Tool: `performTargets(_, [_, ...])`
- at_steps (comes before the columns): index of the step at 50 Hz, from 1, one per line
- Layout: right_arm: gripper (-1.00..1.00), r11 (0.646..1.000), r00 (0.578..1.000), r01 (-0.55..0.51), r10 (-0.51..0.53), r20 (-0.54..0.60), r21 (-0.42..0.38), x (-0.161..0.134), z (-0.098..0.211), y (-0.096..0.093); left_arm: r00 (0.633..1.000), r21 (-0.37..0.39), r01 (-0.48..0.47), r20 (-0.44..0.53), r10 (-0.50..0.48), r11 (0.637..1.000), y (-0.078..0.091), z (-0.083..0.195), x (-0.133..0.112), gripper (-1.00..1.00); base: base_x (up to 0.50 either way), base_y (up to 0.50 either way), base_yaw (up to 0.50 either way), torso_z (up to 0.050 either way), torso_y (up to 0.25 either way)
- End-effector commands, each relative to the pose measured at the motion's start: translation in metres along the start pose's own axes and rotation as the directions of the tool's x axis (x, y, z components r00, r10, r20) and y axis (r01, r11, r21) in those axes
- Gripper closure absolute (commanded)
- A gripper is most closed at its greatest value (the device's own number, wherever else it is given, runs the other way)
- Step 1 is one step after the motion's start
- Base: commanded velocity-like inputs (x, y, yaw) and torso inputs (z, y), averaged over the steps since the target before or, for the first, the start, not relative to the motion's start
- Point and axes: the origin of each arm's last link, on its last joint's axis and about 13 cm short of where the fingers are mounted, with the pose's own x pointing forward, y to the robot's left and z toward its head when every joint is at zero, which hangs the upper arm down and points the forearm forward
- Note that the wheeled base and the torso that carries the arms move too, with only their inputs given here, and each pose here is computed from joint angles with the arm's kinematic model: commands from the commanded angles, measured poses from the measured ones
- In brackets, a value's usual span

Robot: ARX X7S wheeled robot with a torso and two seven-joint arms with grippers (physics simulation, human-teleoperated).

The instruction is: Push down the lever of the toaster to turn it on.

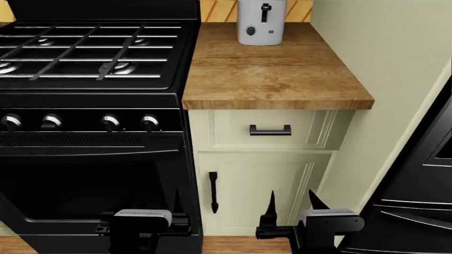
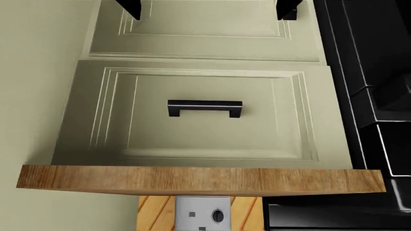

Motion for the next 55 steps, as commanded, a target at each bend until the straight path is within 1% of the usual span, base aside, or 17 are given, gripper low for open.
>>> performTargets(1, [-1.0,1.0,1.0,-0.006,0.006,0.0,0.0,0.001,0.0,0.001,1.0,0.003,0.0,0.001,0.0,1.0,0.0,0.002,-0.001,-1.0,0.0,0.5,0.0,0.0,0.0])
performTargets(6, [-1.0,1.0,1.0,-0.003,0.003,0.008,-0.001,0.002,0.001,0.001,1.0,-0.003,0.008,-0.007,-0.008,1.0,0.001,0.002,0.0,-1.0,0.0,0.37,0.0,0.0,0.0])
performTargets(11, [-1.0,1.0,0.999,-0.002,0.002,0.039,-0.017,0.015,0.016,-0.001,1.0,-0.008,0.019,-0.017,-0.019,1.0,0.002,0.01,0.003,-1.0,0.0,0.0,0.0,0.0,0.0])
performTargets(12, [-1.0,1.0,0.999,-0.002,0.003,0.046,-0.021,0.018,0.02,-0.001,0.999,-0.007,0.038,-0.016,-0.039,0.999,0.004,0.02,0.007,-1.0,0.0,0.0,0.0,0.0,0.0])
performTargets(17, [-1.0,0.999,0.997,-0.011,0.014,0.081,-0.034,0.035,0.043,-0.005,0.997,0.008,0.079,-0.026,-0.079,0.997,0.013,0.046,0.022,-1.0,0.0,0.0,0.0,0.0,0.0])
performTargets(19, [-1.0,0.999,0.996,-0.012,0.015,0.09,-0.03,0.042,0.052,-0.007,0.995,-0.001,0.089,-0.032,-0.089,0.996,0.017,0.057,0.03,-1.0,0.0,0.0,0.0,0.0,0.0])
performTargets(22, [-1.0,1.0,0.995,-0.008,0.01,0.103,-0.02,0.051,0.065,-0.011,0.995,0.005,0.098,-0.029,-0.098,0.995,0.023,0.073,0.041,-1.0,0.0,0.0,0.0,0.0,0.0])
performTargets(26, [-1.0,1.0,0.991,-0.007,0.01,0.134,-0.023,0.067,0.092,-0.016,0.994,0.012,0.109,-0.003,-0.109,0.994,0.029,0.103,0.057,-1.0,0.0,0.0,0.0,0.0,0.0])
performTargets(30, [-1.0,0.999,0.987,-0.013,0.019,0.162,-0.04,0.083,0.117,-0.02,0.989,0.046,0.13,0.06,-0.132,0.991,0.033,0.134,0.073,-1.0,0.0,0.0,0.0,0.0,0.0])
performTargets(36, [-1.0,0.999,0.984,-0.007,0.016,0.176,-0.05,0.104,0.143,-0.03,0.988,0.066,0.121,0.085,-0.127,0.99,0.042,0.173,0.095,-1.0,0.0,0.0,0.0,0.0,0.0])
performTargets(41, [-1.0,0.999,0.987,0.004,0.003,0.161,-0.042,0.125,0.157,-0.042,0.992,0.07,0.086,0.081,-0.092,0.994,0.053,0.193,0.116,-1.0,0.0,0.0,0.0,0.0,0.0])
performTargets(45, [-1.0,0.999,0.986,0.02,-0.012,0.165,-0.045,0.136,0.167,-0.048,0.995,0.072,0.05,0.079,-0.055,0.996,0.059,0.203,0.132,-1.0,0.0,0.0,0.0,0.0,0.0])
performTargets(51, [-1.0,0.997,0.987,0.03,-0.019,0.161,-0.065,0.153,0.179,-0.055,0.996,0.077,0.018,0.08,-0.024,0.997,0.063,0.216,0.151,-1.0,0.0,0.0,0.0,0.0,0.0])
performTargets(55, [-1.0,0.997,0.986,0.033,-0.021,0.167,-0.07,0.156,0.185,-0.057,0.996,0.072,0.0,0.09,-0.007,0.997,0.066,0.221,0.156,-1.0,0.0,0.0,0.0,0.0,0.0])
